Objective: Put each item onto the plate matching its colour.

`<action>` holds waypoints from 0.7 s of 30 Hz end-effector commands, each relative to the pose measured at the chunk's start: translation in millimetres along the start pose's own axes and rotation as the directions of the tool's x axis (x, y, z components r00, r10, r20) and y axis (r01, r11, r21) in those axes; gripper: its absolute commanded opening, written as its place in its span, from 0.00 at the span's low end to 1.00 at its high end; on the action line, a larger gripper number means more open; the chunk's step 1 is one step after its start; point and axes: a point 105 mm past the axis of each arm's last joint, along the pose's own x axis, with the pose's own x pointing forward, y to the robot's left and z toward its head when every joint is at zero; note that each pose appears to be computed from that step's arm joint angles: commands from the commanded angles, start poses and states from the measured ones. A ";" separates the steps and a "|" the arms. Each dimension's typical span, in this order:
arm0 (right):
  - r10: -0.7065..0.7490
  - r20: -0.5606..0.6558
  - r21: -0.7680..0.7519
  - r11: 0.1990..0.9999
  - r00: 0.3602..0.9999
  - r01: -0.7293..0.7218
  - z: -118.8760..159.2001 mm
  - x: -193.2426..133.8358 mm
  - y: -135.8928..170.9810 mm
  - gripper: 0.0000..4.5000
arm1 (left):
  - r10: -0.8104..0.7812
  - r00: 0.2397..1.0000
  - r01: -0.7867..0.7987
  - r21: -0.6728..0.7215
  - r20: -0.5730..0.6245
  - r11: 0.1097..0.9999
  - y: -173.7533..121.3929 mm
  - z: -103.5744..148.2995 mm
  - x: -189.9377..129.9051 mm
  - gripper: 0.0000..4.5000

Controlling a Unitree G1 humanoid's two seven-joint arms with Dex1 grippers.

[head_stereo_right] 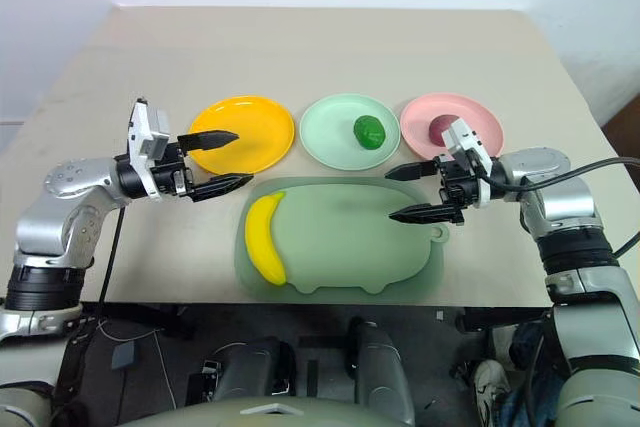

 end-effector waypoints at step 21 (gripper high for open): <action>-0.035 0.008 -0.014 0.999 0.999 0.035 9.8 -5.6 -7.2 0.99 | 0.133 0.990 -0.127 -0.109 0.055 0.986 -6.8 8.9 22.3 1.00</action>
